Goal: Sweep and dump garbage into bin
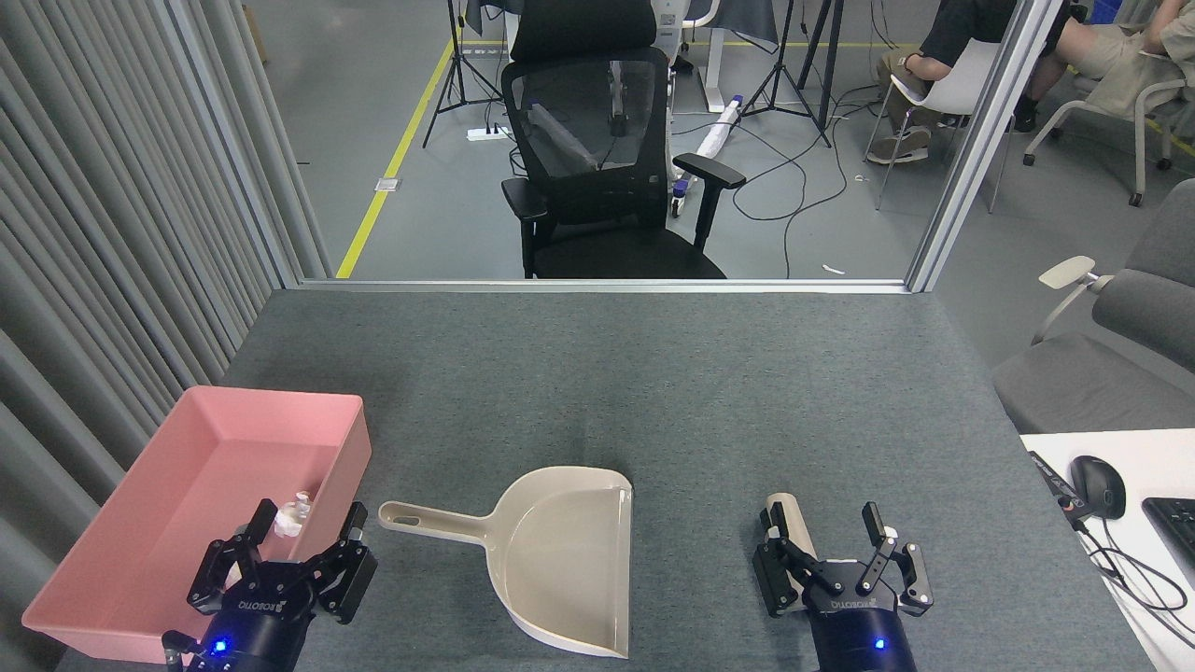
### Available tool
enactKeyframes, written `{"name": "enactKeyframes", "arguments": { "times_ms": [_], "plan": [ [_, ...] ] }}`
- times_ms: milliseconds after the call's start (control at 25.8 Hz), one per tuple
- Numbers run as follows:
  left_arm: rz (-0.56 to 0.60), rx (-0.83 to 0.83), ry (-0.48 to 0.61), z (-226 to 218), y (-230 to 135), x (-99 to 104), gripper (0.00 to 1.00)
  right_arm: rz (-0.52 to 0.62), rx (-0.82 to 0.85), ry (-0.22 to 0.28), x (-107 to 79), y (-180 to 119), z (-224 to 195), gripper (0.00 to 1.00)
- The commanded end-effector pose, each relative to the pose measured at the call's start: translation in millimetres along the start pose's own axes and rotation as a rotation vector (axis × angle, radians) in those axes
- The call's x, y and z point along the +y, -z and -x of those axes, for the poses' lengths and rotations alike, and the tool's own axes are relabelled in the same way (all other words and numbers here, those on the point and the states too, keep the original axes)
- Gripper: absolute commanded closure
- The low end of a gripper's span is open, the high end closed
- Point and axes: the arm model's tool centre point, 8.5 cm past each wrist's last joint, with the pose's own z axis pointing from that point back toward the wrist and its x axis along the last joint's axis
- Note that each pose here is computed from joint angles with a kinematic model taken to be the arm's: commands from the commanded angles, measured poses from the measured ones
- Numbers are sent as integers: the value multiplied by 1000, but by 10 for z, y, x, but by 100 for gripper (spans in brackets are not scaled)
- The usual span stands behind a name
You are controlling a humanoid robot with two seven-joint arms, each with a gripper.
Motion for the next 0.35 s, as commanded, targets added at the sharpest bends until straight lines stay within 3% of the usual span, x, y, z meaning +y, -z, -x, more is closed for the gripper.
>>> {"name": "enactKeyframes", "arguments": {
  "times_ms": [0,310],
  "plan": [
    [-9,3,5,15,14,20,1,-7,-5,1,15,-13,-18,1],
    [-3,3,5,18,3,13,1,-15,-32,31,35,-72,-224,1]
  ]
}}
